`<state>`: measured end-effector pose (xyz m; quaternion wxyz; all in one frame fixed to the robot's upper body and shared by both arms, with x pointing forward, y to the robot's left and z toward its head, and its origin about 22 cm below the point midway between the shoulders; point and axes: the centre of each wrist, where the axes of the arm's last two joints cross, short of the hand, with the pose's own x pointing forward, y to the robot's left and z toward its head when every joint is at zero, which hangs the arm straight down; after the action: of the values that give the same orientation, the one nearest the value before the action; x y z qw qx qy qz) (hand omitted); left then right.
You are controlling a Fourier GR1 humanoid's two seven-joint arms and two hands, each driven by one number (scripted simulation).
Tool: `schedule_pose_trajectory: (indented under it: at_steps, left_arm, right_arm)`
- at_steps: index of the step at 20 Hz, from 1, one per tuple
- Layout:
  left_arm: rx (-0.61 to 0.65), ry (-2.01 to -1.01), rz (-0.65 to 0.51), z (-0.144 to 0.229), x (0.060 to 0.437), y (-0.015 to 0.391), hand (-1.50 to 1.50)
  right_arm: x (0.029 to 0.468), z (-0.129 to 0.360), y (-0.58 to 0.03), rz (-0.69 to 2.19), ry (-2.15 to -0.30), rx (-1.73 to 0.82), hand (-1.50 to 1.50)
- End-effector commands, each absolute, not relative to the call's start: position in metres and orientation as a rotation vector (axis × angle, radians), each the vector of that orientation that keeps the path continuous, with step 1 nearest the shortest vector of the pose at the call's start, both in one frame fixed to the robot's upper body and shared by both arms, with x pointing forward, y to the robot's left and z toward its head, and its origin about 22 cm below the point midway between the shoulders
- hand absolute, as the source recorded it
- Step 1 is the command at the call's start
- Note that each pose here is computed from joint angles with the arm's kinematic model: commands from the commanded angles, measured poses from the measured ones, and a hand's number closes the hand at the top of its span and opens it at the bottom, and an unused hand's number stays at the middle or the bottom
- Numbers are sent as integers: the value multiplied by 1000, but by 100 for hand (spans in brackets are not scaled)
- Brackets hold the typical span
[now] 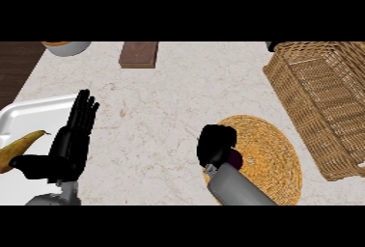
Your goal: Pick the eggplant from the placemat and place it in the basket
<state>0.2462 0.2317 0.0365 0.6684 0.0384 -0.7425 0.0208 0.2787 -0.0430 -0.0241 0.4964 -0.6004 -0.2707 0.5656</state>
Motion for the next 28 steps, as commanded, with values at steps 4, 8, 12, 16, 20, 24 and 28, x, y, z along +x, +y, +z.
schedule_pose_trajectory:
  at_steps: [4, 8, 12, 16, 20, 24, 28]
  left_arm:
    - [93, -1688, 38, 35, 249, 240, 0]
    - [71, -1675, 37, 22, 233, 229, 0]
    - [87, -1695, 80, 34, 242, 233, 0]
    - [75, -1716, 48, 39, 244, 234, 0]
    - [32, -1716, 17, 40, 246, 226, 0]
    - [-3, -1720, 8, 40, 245, 215, 0]
    - [-12, -1727, -28, 43, 250, 212, 0]
  right_arm:
    - [277, -60, -55, 1429, -476, -1613, 150]
    - [309, -42, -65, 1224, -499, -1561, 150]
    - [368, 24, -121, 694, -475, -1368, 150]
    - [399, 56, -164, 416, -454, -1341, 150]
    - [418, 89, -174, 187, -567, -1353, 150]
    - [430, 126, -185, -29, -759, -1401, 150]
    - [442, 162, -177, -148, -886, -1490, 150]
